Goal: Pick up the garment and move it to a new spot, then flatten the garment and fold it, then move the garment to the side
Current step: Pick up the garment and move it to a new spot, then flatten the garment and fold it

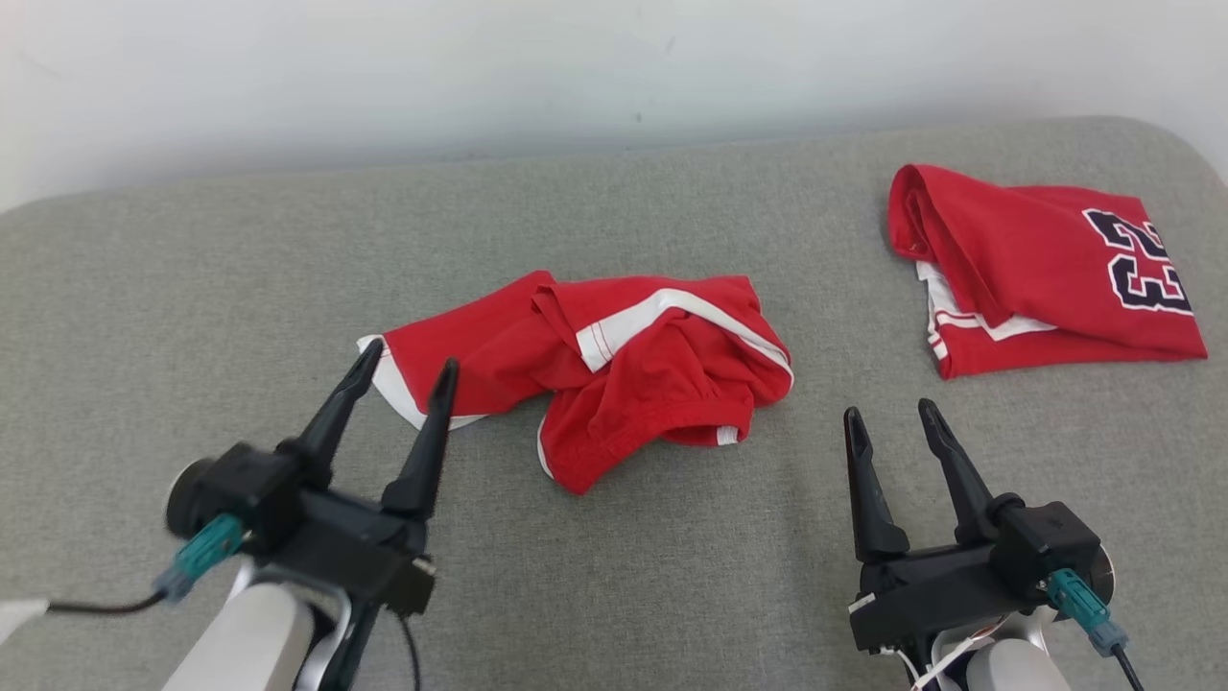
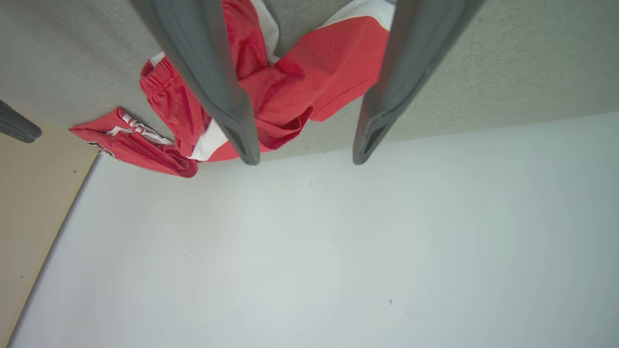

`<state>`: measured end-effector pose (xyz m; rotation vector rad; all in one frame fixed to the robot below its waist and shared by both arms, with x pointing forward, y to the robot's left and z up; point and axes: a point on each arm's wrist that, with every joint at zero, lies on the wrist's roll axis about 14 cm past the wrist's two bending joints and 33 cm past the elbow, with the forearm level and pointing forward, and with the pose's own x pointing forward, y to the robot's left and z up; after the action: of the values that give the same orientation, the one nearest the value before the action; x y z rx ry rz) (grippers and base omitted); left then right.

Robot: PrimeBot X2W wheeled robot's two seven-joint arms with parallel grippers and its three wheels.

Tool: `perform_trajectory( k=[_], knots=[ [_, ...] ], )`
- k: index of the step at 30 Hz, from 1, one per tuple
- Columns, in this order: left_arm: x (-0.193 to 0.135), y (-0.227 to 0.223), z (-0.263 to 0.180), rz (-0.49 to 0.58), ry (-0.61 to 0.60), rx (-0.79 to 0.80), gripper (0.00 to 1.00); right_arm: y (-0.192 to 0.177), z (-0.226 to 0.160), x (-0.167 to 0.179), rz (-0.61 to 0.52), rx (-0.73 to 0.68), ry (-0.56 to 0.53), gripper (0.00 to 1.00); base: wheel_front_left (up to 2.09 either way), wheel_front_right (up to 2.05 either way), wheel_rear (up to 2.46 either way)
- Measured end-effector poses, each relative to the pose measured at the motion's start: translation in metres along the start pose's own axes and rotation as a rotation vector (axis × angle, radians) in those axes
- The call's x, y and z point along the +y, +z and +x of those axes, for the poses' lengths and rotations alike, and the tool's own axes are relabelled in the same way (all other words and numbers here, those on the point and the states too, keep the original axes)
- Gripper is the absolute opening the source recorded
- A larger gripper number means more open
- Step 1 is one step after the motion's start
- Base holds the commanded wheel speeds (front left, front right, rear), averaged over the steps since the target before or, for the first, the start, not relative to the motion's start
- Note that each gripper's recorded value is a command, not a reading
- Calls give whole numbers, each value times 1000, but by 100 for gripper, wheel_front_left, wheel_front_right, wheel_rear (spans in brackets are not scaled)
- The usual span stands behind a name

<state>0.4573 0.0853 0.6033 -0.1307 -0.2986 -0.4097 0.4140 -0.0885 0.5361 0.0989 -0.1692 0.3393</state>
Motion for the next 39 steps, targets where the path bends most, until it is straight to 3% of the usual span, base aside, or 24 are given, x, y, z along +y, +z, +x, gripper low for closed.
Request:
perform_trajectory(
  k=[11,22,39],
  knots=[
    [73,30,-72,110,282,-43,100,4,-7,18,2,-4,42,100,0,0,0],
    [101,43,-130,123,479,-68,100,0,-9,42,29,12,107,100,0,0,0],
    [103,43,-151,122,520,-71,100,-35,-13,81,101,128,223,100,0,0,0]
  ],
)
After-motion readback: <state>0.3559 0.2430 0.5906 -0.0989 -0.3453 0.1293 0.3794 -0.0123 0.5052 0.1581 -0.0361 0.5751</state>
